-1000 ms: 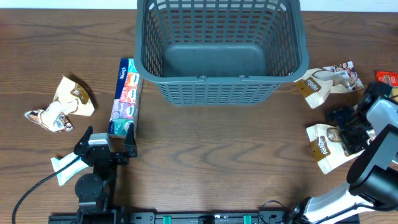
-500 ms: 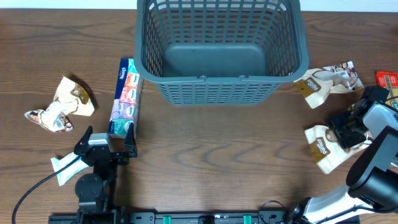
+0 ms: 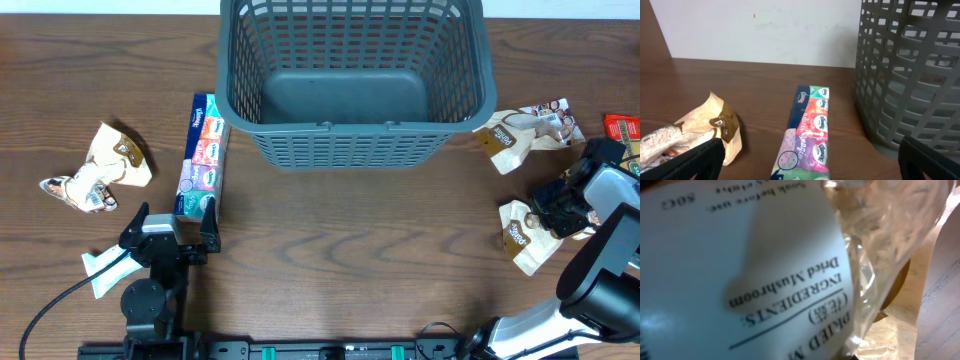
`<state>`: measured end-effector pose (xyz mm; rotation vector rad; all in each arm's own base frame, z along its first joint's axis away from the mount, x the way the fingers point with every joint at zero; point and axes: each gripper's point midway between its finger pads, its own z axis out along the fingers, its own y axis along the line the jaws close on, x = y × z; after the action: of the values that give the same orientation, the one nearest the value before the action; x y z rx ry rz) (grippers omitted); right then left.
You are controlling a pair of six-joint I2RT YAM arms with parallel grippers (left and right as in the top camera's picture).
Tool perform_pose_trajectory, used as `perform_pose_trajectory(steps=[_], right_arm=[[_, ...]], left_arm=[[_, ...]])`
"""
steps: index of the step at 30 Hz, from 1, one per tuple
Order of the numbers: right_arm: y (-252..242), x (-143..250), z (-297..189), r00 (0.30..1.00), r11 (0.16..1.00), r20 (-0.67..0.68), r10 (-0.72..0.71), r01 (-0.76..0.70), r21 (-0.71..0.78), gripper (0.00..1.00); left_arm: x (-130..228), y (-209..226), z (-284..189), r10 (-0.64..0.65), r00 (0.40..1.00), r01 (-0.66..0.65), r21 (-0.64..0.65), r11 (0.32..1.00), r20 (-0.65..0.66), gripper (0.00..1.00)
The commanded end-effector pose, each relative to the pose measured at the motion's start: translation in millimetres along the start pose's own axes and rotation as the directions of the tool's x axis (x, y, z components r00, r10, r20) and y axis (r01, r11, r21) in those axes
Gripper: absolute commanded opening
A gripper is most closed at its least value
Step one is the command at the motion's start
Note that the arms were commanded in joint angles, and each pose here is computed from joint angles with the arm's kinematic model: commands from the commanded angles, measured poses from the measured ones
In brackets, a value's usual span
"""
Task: Pack container
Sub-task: 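Grasp the front dried-mushroom bag with the right gripper and lift, then carry the mushroom bag over the grey basket and release it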
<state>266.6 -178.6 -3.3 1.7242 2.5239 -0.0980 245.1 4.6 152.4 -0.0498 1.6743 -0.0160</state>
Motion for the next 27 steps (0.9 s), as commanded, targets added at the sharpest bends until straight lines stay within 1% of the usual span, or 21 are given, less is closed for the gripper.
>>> perform_pose_trajectory(steps=[1, 4, 9, 15, 21, 24, 27], right_arm=[[-8, 7, -2, 1.000, 1.000, -0.007, -0.003, 0.003, 0.015, 0.02], [-4, 0, -23, 0.999, 1.000, 0.045, -0.007, 0.008, -0.023, 0.01], [0, -10, -78, 0.986, 0.993, 0.169, 0.005, 0.015, -0.121, 0.01], [-1, -8, -152, 0.945, 0.964, 0.328, 0.011, 0.077, -0.253, 0.02], [7, 1, -227, 0.889, 0.888, 0.454, 0.053, 0.166, -0.428, 0.01], [20, -1, -268, 0.867, 0.833, 0.493, 0.069, 0.222, -0.507, 0.01], [36, -2, -310, 0.853, 0.757, 0.517, 0.071, 0.292, -0.584, 0.01]], left_arm=[[15, 1, 0, -0.002, 0.999, 0.002, 0.000, 1.000, -0.046, 0.99], [15, 1, 0, -0.002, 0.999, 0.002, 0.000, 1.000, -0.046, 0.99], [15, 1, 0, -0.002, 0.999, 0.002, 0.000, 1.000, -0.047, 0.99], [15, 1, 0, -0.002, 0.999, 0.002, 0.000, 1.000, -0.046, 0.99], [15, 1, 0, -0.002, 0.999, 0.002, 0.000, 1.000, -0.046, 0.99], [15, 1, 0, -0.002, 0.999, 0.002, 0.000, 1.000, -0.046, 0.99], [15, 1, 0, -0.002, 0.999, 0.002, 0.000, 1.000, -0.047, 0.99]])
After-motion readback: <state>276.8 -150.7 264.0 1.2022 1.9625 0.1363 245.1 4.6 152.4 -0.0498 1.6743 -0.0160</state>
